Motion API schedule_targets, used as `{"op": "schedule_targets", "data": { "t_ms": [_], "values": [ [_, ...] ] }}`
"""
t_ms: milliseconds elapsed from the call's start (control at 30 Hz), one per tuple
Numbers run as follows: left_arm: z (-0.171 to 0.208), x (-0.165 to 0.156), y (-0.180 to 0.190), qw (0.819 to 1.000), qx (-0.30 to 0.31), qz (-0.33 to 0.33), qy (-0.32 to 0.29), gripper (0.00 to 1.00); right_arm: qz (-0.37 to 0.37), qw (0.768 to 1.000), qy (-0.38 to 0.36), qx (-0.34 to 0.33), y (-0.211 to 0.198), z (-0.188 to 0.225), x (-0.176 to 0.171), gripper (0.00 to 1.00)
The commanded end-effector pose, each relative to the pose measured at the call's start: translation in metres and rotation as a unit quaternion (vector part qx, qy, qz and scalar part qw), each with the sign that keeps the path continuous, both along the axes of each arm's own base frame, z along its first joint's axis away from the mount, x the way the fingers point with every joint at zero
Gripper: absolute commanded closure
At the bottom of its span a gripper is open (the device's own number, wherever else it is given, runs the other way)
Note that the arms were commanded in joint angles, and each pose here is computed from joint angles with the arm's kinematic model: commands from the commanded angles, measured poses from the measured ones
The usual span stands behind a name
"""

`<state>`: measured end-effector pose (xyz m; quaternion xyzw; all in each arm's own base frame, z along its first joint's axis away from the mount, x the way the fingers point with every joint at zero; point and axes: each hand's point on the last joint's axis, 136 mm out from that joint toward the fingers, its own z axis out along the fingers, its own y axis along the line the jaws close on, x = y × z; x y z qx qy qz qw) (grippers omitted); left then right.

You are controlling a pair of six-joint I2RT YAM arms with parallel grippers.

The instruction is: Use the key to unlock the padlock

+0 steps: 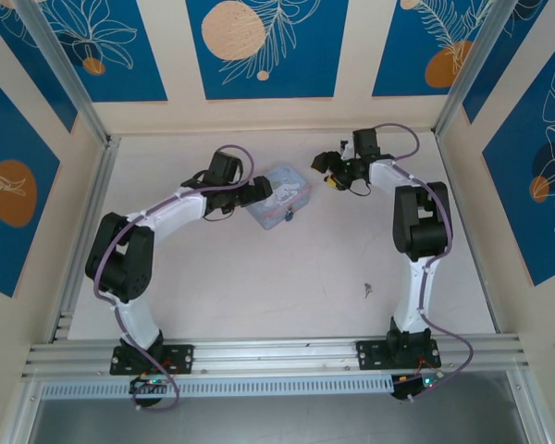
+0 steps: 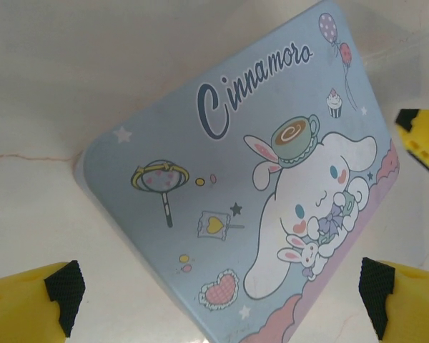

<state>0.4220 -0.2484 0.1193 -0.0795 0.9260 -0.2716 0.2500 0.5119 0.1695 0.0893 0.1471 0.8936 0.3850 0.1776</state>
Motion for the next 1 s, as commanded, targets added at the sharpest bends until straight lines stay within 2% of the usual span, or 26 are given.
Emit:
{"op": "schedule_targets", "data": {
  "t_ms": [0, 400, 733, 967],
  "values": [
    [-0.003, 0.008, 0.000, 1.000, -0.006, 0.018, 0.014, 0.00, 0.030, 0.998, -0.002, 0.052, 0.029, 0.013, 0.001, 0.34],
    [-0.018, 0.010, -0.005, 0.999, -0.014, 0.010, 0.037, 0.00, 0.067, 0.994, -0.006, 0.083, 0.068, 0.008, -0.034, 0.45],
    [-0.012, -0.001, -0.010, 0.999, -0.029, -0.014, 0.030, 0.00, 0.084, 0.994, -0.013, 0.074, 0.086, 0.016, -0.102, 0.45],
    [-0.012, -0.025, -0.023, 0.998, -0.038, -0.031, 0.029, 0.00, 0.084, 0.996, -0.005, 0.039, 0.088, 0.003, -0.150, 0.41]
  ]
}}
